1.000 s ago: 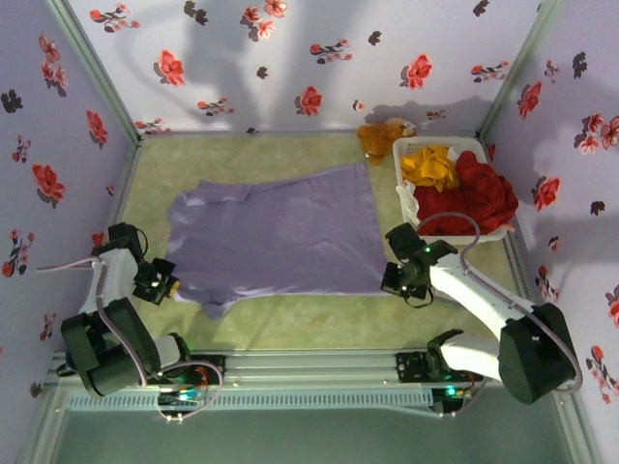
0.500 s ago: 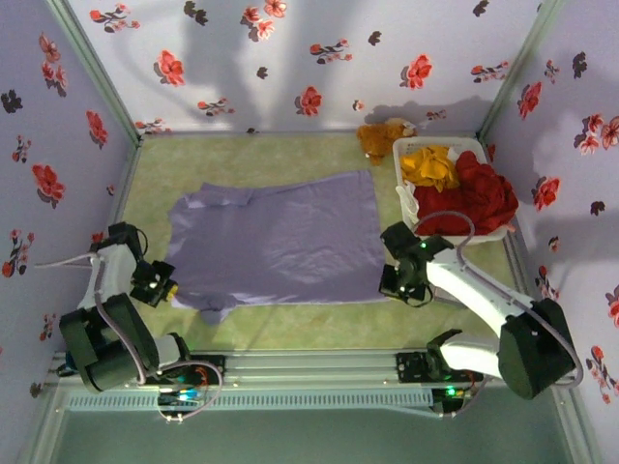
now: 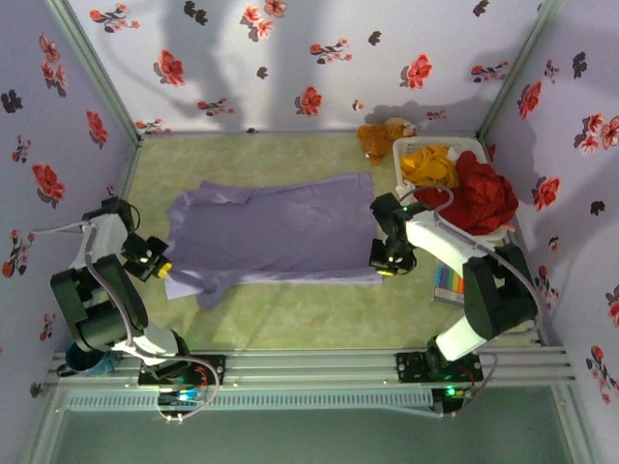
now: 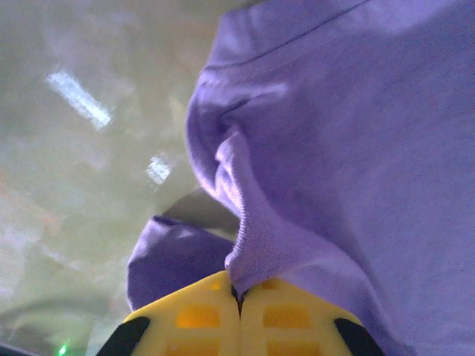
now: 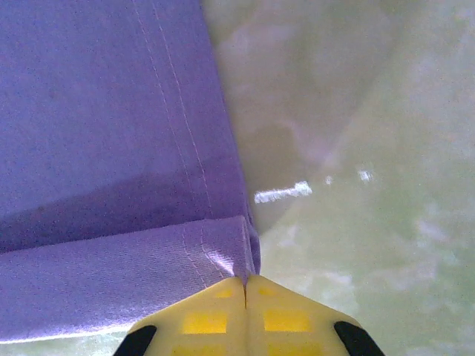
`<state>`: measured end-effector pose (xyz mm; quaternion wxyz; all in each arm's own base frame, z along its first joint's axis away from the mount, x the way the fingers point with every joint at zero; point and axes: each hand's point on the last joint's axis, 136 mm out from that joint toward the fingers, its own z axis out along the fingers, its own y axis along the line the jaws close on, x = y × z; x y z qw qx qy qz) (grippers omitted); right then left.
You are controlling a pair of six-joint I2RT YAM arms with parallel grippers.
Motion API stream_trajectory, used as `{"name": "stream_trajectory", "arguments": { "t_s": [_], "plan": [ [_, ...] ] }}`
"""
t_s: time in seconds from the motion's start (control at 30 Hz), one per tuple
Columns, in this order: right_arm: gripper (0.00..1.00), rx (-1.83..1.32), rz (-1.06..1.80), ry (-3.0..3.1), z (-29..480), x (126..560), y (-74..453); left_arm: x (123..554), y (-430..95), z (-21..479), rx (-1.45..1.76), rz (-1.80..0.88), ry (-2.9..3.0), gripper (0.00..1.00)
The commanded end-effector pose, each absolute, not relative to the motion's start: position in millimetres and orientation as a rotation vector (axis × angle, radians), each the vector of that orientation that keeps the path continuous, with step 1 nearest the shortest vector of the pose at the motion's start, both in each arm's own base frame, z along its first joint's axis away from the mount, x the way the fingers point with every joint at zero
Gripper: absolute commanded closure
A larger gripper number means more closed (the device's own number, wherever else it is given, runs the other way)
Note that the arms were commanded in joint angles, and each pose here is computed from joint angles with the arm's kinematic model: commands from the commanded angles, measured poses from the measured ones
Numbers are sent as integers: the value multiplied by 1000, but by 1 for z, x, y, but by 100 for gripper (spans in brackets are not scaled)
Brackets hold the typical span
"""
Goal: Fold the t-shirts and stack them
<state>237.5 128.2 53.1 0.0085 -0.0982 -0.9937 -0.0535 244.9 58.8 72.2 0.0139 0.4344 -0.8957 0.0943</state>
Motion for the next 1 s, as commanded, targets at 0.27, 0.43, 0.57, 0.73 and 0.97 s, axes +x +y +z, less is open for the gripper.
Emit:
{"name": "stream_trajectory", "arguments": {
  "t_s": [0.27, 0.43, 0.57, 0.73, 0.97],
  "plan": [
    [100, -259, -153, -3118, 55, 277, 136, 269, 62, 76, 1293, 372, -2804, 100],
    [100, -323, -216, -3084, 48, 290, 135, 278, 62, 73, 1281, 392, -2798, 100],
    [100, -377, -292, -3044, 42, 300, 138, 288, 64, 73, 1294, 409, -2802, 100],
    [100, -393, -355, -3043, 41, 312, 146, 292, 66, 68, 1309, 406, -2788, 100],
    [100, -428, -334, -3053, 44, 319, 145, 297, 67, 61, 1308, 414, -2778, 100]
  ]
}}
